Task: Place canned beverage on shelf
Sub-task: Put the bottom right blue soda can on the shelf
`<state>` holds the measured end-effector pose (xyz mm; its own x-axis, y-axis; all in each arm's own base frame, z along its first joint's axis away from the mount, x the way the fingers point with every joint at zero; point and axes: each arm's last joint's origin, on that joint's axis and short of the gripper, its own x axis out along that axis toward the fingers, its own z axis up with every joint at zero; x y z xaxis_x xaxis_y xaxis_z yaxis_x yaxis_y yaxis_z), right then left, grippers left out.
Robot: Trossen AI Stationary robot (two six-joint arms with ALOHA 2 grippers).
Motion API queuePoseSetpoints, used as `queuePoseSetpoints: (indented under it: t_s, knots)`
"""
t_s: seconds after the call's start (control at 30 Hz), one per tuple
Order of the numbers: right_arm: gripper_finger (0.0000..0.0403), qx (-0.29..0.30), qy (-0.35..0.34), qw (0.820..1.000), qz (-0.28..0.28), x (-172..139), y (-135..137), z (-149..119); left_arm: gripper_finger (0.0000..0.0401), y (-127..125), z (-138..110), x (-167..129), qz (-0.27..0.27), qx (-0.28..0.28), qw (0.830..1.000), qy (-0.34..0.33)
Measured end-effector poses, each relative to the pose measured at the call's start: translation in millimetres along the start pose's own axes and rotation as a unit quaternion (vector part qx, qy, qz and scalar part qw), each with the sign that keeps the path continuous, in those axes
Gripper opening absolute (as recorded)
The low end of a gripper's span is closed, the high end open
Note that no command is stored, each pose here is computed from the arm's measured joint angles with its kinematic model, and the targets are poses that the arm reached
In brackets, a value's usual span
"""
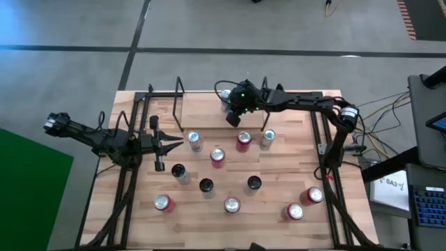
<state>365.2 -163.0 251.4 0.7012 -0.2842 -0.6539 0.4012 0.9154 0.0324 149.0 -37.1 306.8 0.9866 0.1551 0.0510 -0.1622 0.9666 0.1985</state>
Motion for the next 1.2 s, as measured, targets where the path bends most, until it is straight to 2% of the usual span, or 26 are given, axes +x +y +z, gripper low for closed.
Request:
queuePoseSetpoints:
  t_s: [0.13, 0.33, 0.6, 0.7, 0.8, 0.9, 1.03, 1.2]
  knots:
    - [0.0012, -0.009, -0.008, 1.0, -0.009, 0, 4, 1, 0.0037, 0, 0, 0, 0.0, 0.0, 1.0, 0.0]
    - [0.0012, -0.017, -0.02, 0.996, -0.085, -1, -7, 4, 0.0037, 0, 0, 0, 0.0, 0.0, 1.0, 0.0]
    - [0.0012, 0.015, -0.008, 0.999, -0.027, -1, -2, 2, 0.0037, 0, 0, 0, 0.0, 0.0, 1.0, 0.0]
    - [0.0012, 0.012, -0.01, 0.999, -0.041, 0, -1, 2, 0.0037, 0, 0, 0, 0.0, 0.0, 1.0, 0.0]
    - [0.0012, 0.015, -0.018, 0.996, -0.089, 0, -8, 3, 0.0037, 0, 0, 1, 0.0, 0.004, 1.0, 0.002]
    - [0.0012, 0.022, -0.026, 0.994, -0.103, -1, -16, 5, 0.0037, 0, 0, 1, 0.0, 0.005, 1.0, 0.001]
    - [0.0012, 0.031, -0.025, 0.994, -0.104, -1, -19, 4, 0.0037, 0, 0, 1, 0.0, 0.005, 1.0, 0.001]
    - [0.0012, 0.041, -0.021, 0.997, -0.061, 0, -12, 3, 0.0037, 0, 0, 1, 0.0, 0.005, 1.0, 0.001]
